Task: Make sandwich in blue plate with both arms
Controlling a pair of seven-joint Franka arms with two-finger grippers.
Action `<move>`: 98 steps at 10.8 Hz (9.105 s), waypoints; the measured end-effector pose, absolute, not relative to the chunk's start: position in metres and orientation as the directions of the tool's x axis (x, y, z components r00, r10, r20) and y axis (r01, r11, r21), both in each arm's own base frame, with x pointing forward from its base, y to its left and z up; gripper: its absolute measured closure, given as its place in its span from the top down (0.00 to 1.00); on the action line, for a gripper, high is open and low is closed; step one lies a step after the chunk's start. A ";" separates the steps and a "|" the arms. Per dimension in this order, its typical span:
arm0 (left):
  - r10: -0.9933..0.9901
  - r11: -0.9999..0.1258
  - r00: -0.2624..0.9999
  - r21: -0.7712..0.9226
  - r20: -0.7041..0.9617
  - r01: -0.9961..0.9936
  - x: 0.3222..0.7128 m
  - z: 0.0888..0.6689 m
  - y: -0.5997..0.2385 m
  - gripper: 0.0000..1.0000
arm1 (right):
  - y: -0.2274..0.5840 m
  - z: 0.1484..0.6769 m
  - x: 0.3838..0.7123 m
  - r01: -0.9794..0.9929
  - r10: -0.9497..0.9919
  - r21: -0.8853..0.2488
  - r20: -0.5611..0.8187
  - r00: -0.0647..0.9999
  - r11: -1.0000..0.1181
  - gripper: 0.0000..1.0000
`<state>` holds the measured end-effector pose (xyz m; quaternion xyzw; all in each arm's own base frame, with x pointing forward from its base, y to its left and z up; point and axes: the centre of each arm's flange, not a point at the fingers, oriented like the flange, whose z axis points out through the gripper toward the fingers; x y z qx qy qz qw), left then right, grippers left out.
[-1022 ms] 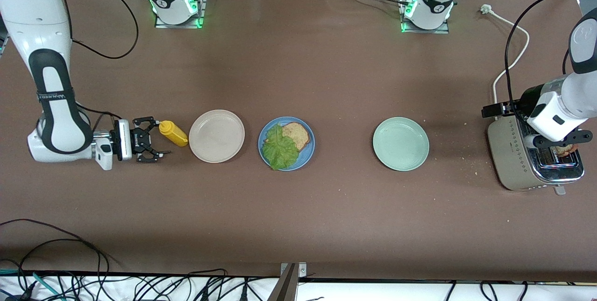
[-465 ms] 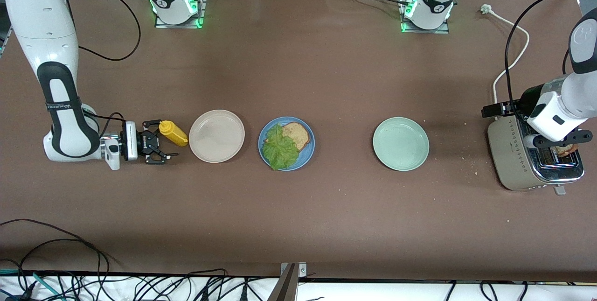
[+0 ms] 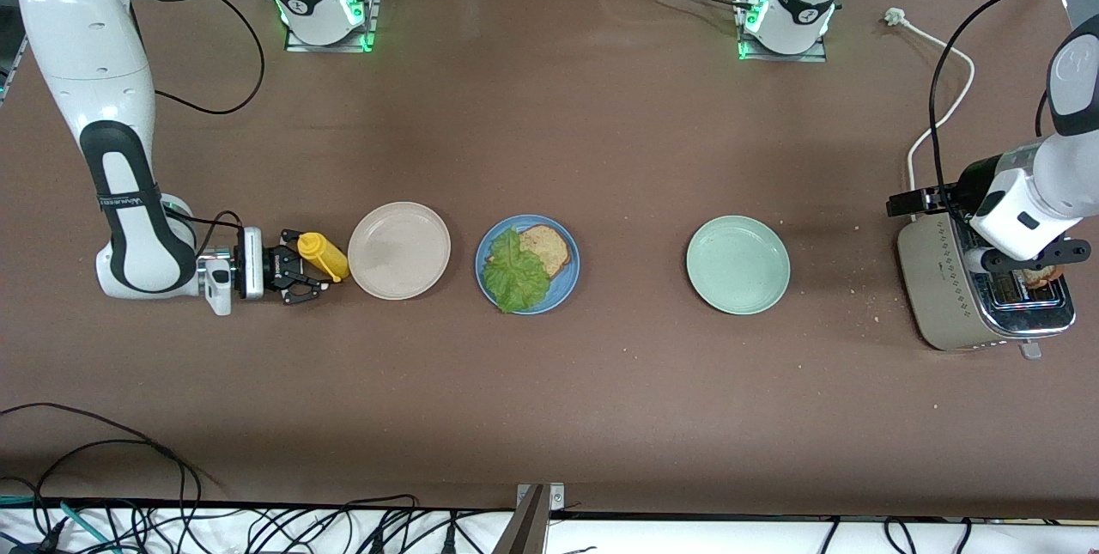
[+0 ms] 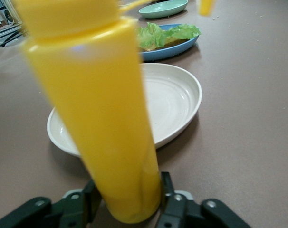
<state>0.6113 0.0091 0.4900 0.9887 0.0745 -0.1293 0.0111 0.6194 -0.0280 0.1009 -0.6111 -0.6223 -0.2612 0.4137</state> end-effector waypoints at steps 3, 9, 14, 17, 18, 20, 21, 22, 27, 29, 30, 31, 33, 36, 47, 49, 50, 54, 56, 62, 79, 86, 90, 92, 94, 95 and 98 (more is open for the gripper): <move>0.144 -0.989 0.955 0.003 -0.257 0.150 0.611 0.490 0.009 1.00 | -0.029 0.103 0.621 0.979 0.542 -0.162 0.837 0.069 0.125 0.44; 0.144 -0.989 0.955 0.003 -0.258 0.150 0.611 0.490 0.009 1.00 | -0.042 0.175 0.655 0.980 0.709 -0.165 0.705 0.036 0.115 0.33; 0.144 -0.989 0.955 0.003 -0.258 0.150 0.611 0.490 0.009 1.00 | 0.021 0.240 0.674 0.971 0.879 -0.238 0.468 0.095 0.022 0.30; 0.146 -0.988 0.955 0.002 -0.258 0.151 0.611 0.490 0.010 1.00 | 0.087 0.271 0.672 0.956 0.953 -0.270 0.245 0.179 -0.111 0.30; 0.146 -0.988 0.955 0.002 -0.258 0.151 0.611 0.490 0.010 1.00 | 0.111 0.280 0.669 0.953 0.962 -0.267 0.189 0.196 -0.142 0.30; 0.142 -0.989 0.956 0.003 -0.258 0.148 0.611 0.490 0.010 1.00 | 0.155 0.289 0.660 0.949 0.971 -0.249 0.090 0.222 -0.194 0.30; 0.140 -0.989 0.956 0.004 -0.258 0.146 0.611 0.490 0.011 1.00 | 0.173 0.290 0.655 0.948 0.972 -0.238 0.049 0.228 -0.210 0.30; 0.137 -0.990 0.956 0.005 -0.257 0.144 0.611 0.490 0.012 1.00 | 0.200 0.294 0.649 0.956 0.977 -0.204 -0.015 0.211 -0.209 0.30; 0.135 -0.990 0.957 0.005 -0.258 0.141 0.611 0.490 0.012 1.00 | 0.292 0.330 0.621 0.985 0.944 -0.042 -0.294 0.149 -0.169 0.30; 0.135 -0.990 0.957 0.005 -0.257 0.141 0.611 0.490 0.012 1.00 | 0.313 0.344 0.610 0.987 0.915 -0.007 -0.377 0.147 -0.161 0.30; 0.135 -0.990 0.957 0.005 -0.258 0.141 0.611 0.490 0.012 1.00 | 0.321 0.346 0.605 0.988 0.900 0.014 -0.411 0.145 -0.153 0.30; 0.136 -0.990 0.957 0.005 -0.258 0.142 0.611 0.490 0.012 1.00 | 0.332 0.345 0.599 0.989 0.885 0.040 -0.443 0.144 -0.141 0.30; 0.136 -0.990 0.957 0.005 -0.258 0.142 0.611 0.490 0.013 1.00 | 0.359 0.335 0.580 0.989 0.836 0.095 -0.528 0.149 -0.117 0.30; 0.136 -0.990 0.957 0.005 -0.258 0.142 0.611 0.490 0.013 1.00 | 0.394 0.313 0.550 0.988 0.776 0.132 -0.614 0.148 -0.084 0.30; 0.133 -0.990 0.957 0.006 -0.258 0.139 0.611 0.489 0.013 1.00 | 0.396 0.227 0.541 0.965 0.644 0.240 -0.722 0.251 -0.108 0.30; 0.133 -0.990 0.957 0.006 -0.258 0.139 0.611 0.489 0.013 0.99 | 0.398 0.227 0.540 0.965 0.645 0.241 -0.722 0.251 -0.106 0.30; 0.132 -0.990 0.957 0.006 -0.258 0.138 0.611 0.489 0.013 0.99 | 0.398 0.227 0.540 0.965 0.645 0.242 -0.722 0.251 -0.105 0.30; 0.131 -0.990 0.957 0.006 -0.258 0.138 0.611 0.489 0.013 0.99 | 0.391 0.237 0.549 0.960 0.660 0.245 -0.701 0.271 -0.134 0.30; 0.131 -0.990 0.957 0.006 -0.259 0.137 0.611 0.489 0.013 0.99 | 0.369 0.269 0.567 0.958 0.737 0.188 -0.613 0.285 -0.214 0.30; 0.131 -0.991 0.957 0.006 -0.260 0.137 0.611 0.489 0.013 0.99 | 0.294 0.346 0.599 0.943 0.906 -0.105 -0.331 0.265 -0.315 0.30; 0.129 -0.991 0.956 0.006 -0.263 0.135 0.611 0.487 0.012 0.99 | -0.004 0.216 0.660 0.912 0.791 -0.321 0.611 -0.007 0.256 0.30; 0.129 -0.991 0.956 0.006 -0.265 0.135 0.611 0.486 0.012 0.99 | -0.030 0.128 0.651 0.907 0.636 -0.231 0.770 -0.051 0.353 0.30; 0.128 -0.991 0.956 0.006 -0.265 0.135 0.611 0.486 0.012 0.99 | -0.040 0.106 0.649 0.913 0.569 -0.212 0.822 -0.027 0.350 0.24; 0.128 -0.991 0.956 0.006 -0.265 0.135 0.611 0.486 0.012 0.99 | -0.041 0.106 0.649 0.913 0.566 -0.209 0.824 -0.028 0.350 0.30; 0.128 -0.991 0.956 0.006 -0.265 0.135 0.611 0.486 0.012 0.99 | -0.045 0.102 0.652 0.920 0.564 -0.179 0.824 -0.053 0.348 0.55; 0.128 -0.991 0.956 0.006 -0.265 0.135 0.611 0.486 0.012 0.99 | -0.048 0.101 0.654 0.923 0.562 -0.170 0.825 -0.059 0.346 0.68; 0.128 -0.991 0.956 0.006 -0.265 0.135 0.611 0.486 0.012 1.00 | -0.064 0.108 0.663 0.931 0.577 -0.140 0.812 -0.086 0.337 1.00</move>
